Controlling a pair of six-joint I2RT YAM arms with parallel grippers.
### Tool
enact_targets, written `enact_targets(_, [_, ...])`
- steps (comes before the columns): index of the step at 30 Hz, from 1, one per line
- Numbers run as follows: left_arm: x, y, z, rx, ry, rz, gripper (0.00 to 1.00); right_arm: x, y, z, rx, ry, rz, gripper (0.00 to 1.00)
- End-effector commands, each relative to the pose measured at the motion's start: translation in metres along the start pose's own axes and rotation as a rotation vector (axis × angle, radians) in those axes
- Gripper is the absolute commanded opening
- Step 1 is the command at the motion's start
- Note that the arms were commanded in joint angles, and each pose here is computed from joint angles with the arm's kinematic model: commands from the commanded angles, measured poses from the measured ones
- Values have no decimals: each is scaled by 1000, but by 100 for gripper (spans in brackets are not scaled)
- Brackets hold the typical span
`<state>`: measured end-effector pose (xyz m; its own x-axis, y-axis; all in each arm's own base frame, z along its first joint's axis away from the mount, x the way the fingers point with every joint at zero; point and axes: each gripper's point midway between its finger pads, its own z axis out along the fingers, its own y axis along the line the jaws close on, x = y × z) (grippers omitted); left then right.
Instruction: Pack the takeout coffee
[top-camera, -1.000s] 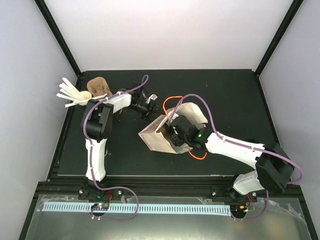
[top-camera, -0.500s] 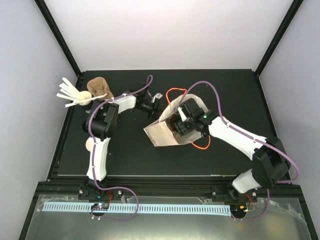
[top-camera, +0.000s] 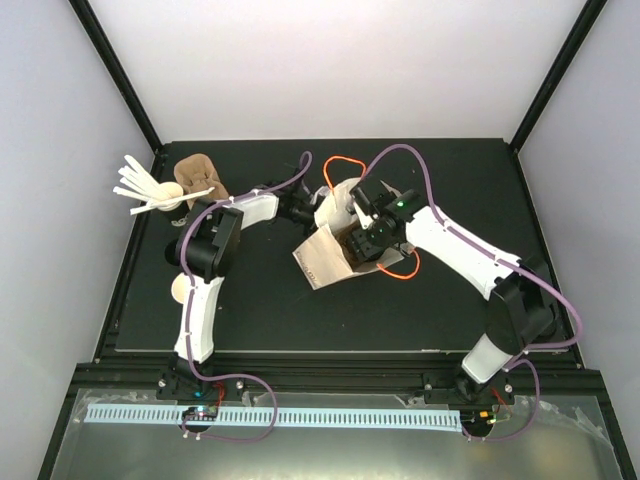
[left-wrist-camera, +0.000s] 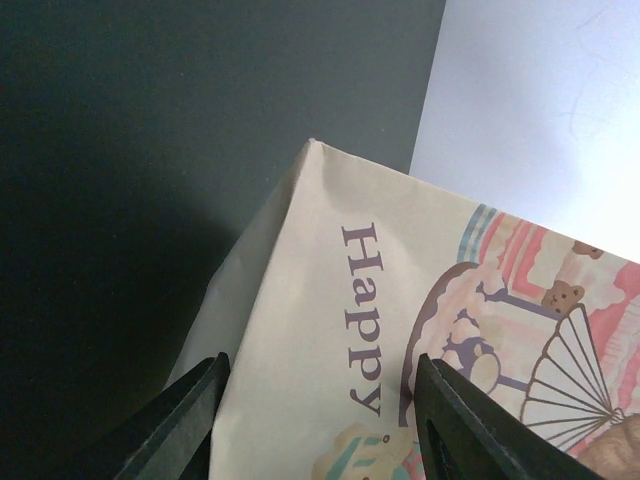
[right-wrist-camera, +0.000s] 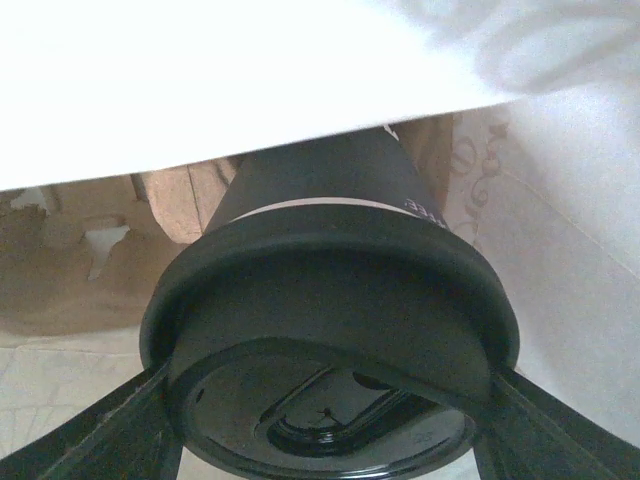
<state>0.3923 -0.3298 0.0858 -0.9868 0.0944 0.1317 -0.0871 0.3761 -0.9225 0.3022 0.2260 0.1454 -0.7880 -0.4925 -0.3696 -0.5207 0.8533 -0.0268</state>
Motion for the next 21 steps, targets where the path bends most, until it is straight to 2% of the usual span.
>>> enact_targets(1, [22, -74, 15, 167, 128, 150, 52, 23, 19, 23, -75, 145, -21, 40])
enact_targets(13, [40, -55, 30, 148, 166, 106, 50, -5, 16, 75, -22, 119, -46, 40])
enact_targets(21, [54, -48, 41, 125, 190, 91, 50, 0, 18, 114, -16, 107, -41, 40])
